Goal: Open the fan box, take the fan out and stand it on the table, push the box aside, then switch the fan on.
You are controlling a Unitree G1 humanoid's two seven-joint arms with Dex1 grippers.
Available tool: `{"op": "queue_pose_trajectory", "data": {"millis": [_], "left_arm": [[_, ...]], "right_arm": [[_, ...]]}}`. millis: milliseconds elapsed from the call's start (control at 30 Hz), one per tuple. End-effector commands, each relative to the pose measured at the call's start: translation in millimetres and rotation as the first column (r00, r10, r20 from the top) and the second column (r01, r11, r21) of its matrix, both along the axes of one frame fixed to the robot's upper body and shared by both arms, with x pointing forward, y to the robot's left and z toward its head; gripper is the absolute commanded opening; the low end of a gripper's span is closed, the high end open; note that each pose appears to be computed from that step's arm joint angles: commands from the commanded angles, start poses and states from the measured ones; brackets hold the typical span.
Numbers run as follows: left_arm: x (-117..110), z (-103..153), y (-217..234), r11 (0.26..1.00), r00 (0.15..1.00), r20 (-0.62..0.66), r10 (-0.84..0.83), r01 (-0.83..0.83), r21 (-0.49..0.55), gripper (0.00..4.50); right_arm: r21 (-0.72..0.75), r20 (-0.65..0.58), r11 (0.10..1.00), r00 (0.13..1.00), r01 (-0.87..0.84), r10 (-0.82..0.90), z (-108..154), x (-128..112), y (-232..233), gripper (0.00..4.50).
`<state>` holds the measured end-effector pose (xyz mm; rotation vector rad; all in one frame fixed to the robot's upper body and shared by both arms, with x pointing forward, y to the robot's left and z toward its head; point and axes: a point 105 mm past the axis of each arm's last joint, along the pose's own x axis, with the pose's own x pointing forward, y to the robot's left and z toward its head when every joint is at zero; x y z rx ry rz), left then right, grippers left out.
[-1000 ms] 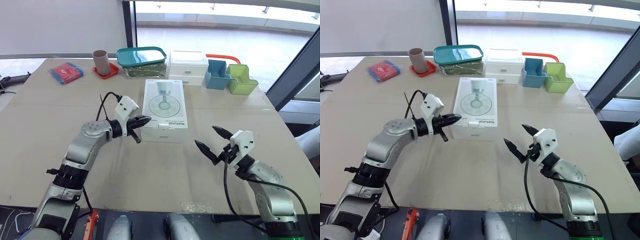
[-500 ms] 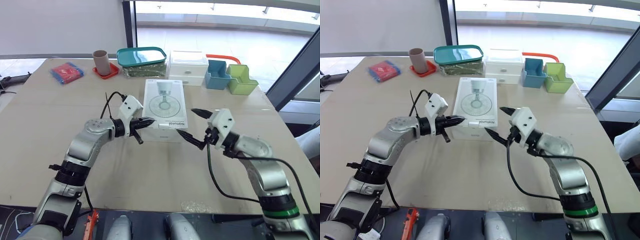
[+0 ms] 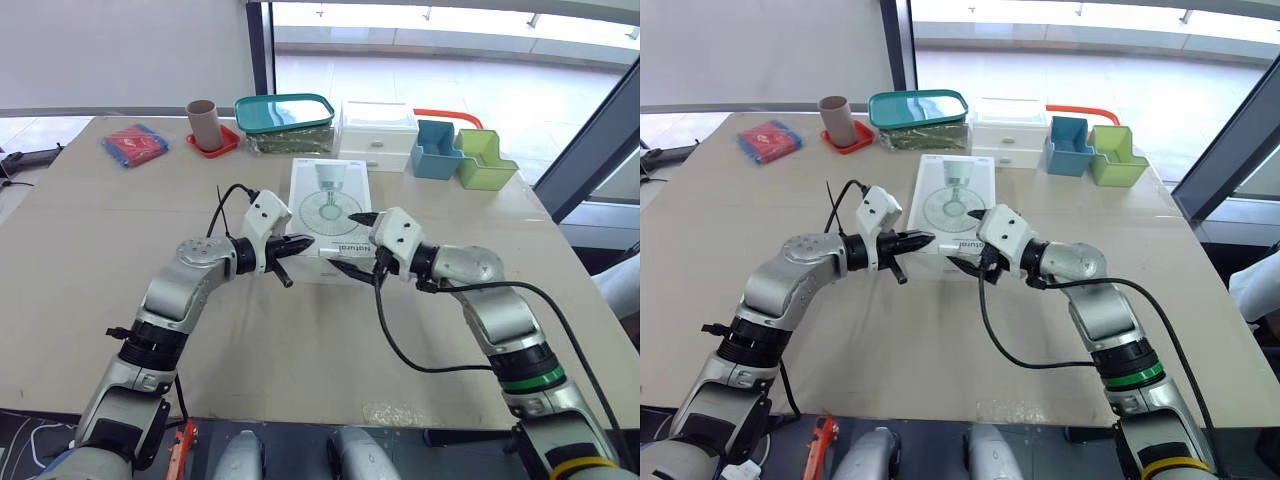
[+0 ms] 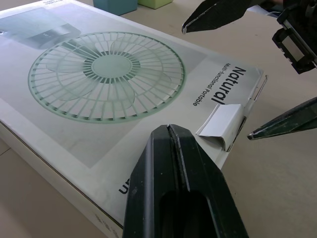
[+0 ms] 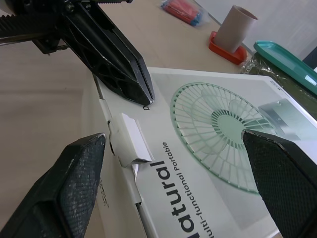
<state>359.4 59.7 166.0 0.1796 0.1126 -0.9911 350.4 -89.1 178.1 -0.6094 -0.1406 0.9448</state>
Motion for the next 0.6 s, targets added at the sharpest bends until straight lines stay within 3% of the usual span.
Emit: {"op": "queue_pose_trajectory", "data": {"millis": [33, 333, 600], "left_arm": [[-4.0, -10.4, -3.1, 1.0, 1.0, -0.026, -0.004, 0.005, 0.023, 0.04], [-7.6, -12.3, -7.0, 1.0, 0.999, -0.031, -0.014, 0.015, 0.018, 0.04], [-10.1, -14.6, -9.8, 1.0, 0.999, -0.037, -0.026, 0.026, 0.017, 0.04]], "right_arm": [[-0.003, 0.053, 1.0, 0.998, -0.015, 0.016, 12.5, 2.8, 5.3, 4.5], [-0.021, 0.082, 1.0, 0.997, 0.012, -0.01, 13.5, 9.5, 2.5, 4.5], [0.019, 0.19, 0.996, 0.978, 0.085, -0.088, 38.5, 21.6, -9.1, 4.5]]}}
